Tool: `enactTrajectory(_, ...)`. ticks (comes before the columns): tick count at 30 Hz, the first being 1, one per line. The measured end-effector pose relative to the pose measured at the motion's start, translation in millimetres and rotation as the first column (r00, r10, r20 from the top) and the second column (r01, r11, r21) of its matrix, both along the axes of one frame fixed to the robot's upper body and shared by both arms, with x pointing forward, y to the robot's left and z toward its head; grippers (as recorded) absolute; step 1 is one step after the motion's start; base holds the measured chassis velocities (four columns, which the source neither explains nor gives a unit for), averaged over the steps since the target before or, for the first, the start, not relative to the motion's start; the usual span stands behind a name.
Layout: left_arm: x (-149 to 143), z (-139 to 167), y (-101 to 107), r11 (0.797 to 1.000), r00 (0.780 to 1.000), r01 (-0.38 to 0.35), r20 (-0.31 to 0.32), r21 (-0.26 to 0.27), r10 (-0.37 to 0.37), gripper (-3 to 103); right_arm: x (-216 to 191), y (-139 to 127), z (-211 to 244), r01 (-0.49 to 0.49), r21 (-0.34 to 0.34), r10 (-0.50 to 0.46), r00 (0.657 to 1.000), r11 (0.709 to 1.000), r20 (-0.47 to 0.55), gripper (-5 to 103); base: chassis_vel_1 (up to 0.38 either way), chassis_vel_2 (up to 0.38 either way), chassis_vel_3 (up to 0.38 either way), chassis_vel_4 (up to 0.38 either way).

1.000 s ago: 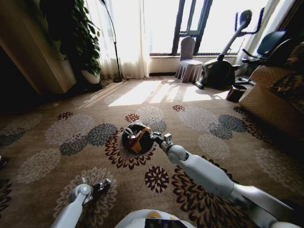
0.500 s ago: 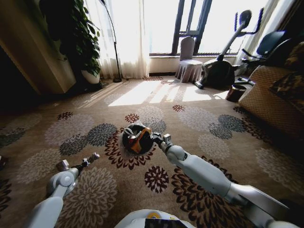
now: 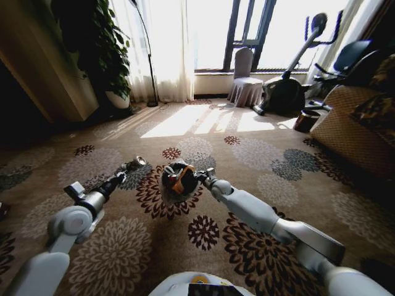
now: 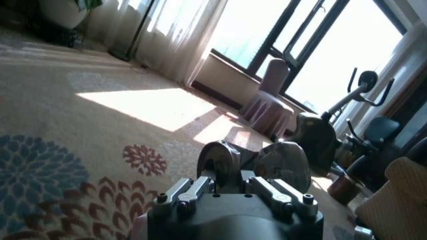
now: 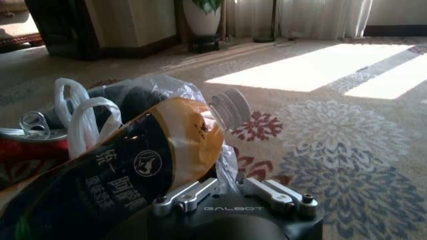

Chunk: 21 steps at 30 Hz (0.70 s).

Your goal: Pick up the trash from the ground and place it into the trash bin.

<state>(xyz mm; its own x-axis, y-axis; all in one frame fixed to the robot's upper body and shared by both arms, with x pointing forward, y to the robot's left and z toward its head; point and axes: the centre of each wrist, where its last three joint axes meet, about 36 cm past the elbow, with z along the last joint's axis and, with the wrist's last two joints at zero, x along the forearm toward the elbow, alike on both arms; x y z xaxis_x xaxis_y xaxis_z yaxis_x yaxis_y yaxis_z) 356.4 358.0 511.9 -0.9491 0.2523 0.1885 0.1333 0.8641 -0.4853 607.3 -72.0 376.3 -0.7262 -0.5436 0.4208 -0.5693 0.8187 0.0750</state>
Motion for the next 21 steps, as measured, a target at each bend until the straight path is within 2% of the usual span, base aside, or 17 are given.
enactTrajectory(2,2.5,-4.3,-2.9,1.0,1.0,0.014,0.009,0.015,-0.014,19,2.1,3.2,1.6,-0.001,0.003,0.001,1.0,1.0,-0.01,0,0.0,0.0,0.0,0.0)
enactTrajectory(4,12.0,-22.2,-11.4,0.993,0.997,0.054,0.054,0.101,-0.06,19,5.6,14.7,7.4,-0.021,0.007,0.021,0.999,1.0,-0.05,0,0.0,0.0,0.0,0.0)
enactTrajectory(5,14.2,-26.4,-13.4,0.99,0.995,0.064,0.064,0.125,-0.072,19,5.0,15.9,7.2,-0.031,0.002,0.032,0.998,1.0,-0.058,0,0.0,0.0,0.0,0.0)
enactTrajectory(7,15.4,-29.5,-14.5,0.988,0.994,0.069,0.072,0.14,-0.08,19,4.5,16.3,6.7,-0.039,-0.003,0.039,0.997,0.999,-0.064,0,0.0,0.0,0.0,0.0)
enactTrajectory(9,19.8,-42.2,-18.0,0.976,0.989,0.081,0.109,0.201,-0.104,19,2.9,16.5,5.3,-0.053,-0.018,0.051,0.995,0.998,-0.09,0,0.0,0.0,0.0,0.0)
enactTrajectory(14,26.1,-50.9,-25.6,0.966,0.983,0.107,0.122,0.236,-0.139,19,-9.3,15.9,2.0,-0.074,-0.017,0.072,0.99,0.997,-0.121,0,0.0,0.0,0.0,0.0)
enactTrajectory(21,25.8,-61.1,-33.5,0.95,0.981,0.155,0.073,0.27,-0.181,19,-29.0,16.1,6.6,-0.086,0.008,0.087,0.988,0.996,-0.124,0,0.0,0.0,0.0,0.0)
